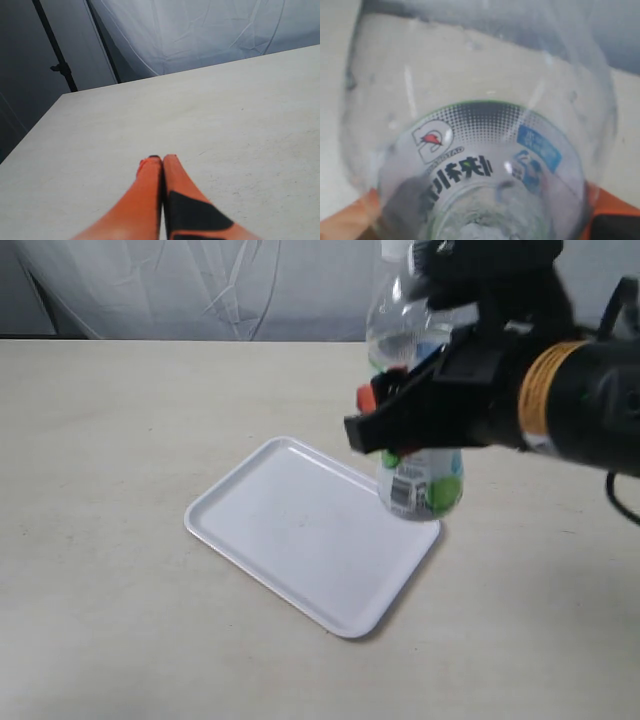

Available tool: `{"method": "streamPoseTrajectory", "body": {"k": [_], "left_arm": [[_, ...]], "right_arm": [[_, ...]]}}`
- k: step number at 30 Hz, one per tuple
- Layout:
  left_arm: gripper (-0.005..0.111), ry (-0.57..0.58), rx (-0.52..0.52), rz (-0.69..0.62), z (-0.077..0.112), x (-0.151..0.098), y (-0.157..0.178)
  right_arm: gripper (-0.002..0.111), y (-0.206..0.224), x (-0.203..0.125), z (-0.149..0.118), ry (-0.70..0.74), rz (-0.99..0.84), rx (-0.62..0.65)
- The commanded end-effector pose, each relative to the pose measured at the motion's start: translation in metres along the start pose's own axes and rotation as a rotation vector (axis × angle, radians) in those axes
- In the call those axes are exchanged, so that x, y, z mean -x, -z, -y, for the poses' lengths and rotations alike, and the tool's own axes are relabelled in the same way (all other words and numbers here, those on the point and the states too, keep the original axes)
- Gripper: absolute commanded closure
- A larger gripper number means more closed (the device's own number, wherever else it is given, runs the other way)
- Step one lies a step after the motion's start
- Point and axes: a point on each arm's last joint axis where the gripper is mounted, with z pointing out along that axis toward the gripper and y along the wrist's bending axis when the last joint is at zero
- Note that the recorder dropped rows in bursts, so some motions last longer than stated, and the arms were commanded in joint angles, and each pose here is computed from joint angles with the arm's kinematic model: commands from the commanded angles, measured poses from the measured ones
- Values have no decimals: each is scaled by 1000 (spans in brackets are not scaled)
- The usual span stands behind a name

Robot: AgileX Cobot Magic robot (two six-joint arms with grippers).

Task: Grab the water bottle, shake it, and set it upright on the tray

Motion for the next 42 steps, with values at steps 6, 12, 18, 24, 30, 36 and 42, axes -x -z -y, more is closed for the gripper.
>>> {"method": "streamPoseTrajectory", "body": {"k": [6, 12, 18, 24, 30, 36, 42], "left_arm": [[107, 11, 0, 15, 0, 1, 0], [107, 11, 0, 15, 0, 1, 0], [107, 11, 0, 15, 0, 1, 0], [107, 11, 0, 15, 0, 1, 0], [107, 11, 0, 15, 0, 1, 0], [107, 11, 0, 15, 0, 1, 0], [107, 11, 0, 15, 0, 1, 0]], "right_arm": [[109, 41, 33, 11, -4, 181, -3], [109, 9, -22, -7, -45, 12, 152], [109, 68, 39, 0, -54, 337, 234], [109, 47, 23, 12, -90, 140, 36], [109, 42, -7, -21, 124, 70, 254], [109, 67, 35, -17, 38, 246, 265], [109, 36, 23, 30, 4, 80, -319]]}}
